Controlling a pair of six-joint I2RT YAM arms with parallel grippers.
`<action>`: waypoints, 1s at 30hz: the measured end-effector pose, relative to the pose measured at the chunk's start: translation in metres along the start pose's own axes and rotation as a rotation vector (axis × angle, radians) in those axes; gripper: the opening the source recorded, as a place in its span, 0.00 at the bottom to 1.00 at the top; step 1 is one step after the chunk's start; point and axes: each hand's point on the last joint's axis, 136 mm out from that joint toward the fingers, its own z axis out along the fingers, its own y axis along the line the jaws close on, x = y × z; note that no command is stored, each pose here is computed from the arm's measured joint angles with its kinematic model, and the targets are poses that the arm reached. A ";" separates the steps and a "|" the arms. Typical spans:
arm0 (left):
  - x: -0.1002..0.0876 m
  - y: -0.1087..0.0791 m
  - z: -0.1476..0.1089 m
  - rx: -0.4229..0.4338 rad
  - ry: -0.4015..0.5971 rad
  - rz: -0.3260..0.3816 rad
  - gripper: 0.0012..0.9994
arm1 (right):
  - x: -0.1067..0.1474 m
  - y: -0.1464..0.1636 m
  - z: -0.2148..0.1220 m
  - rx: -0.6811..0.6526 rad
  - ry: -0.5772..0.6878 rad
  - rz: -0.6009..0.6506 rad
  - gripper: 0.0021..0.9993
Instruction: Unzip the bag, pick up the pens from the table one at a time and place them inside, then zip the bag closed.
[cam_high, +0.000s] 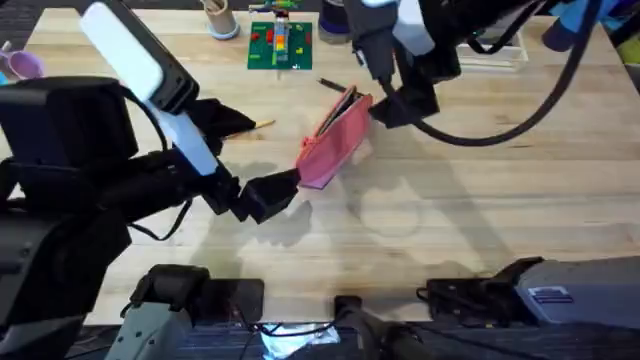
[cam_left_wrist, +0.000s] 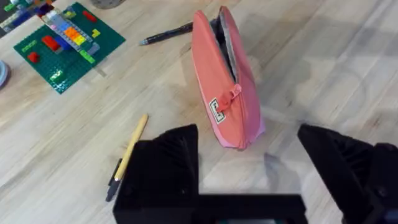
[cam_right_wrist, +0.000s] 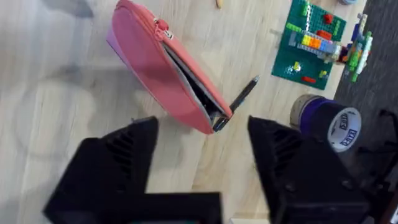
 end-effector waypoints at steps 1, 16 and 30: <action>0.000 0.000 0.000 0.000 0.000 0.000 0.99 | 0.000 0.000 0.000 0.000 -0.001 0.000 0.81; 0.000 0.000 0.000 0.000 0.001 0.000 0.99 | -0.001 0.000 0.003 -0.008 -0.007 -0.051 0.03; 0.000 0.000 0.000 0.001 0.002 -0.002 0.99 | 0.022 0.010 0.075 -0.198 0.019 -0.097 0.03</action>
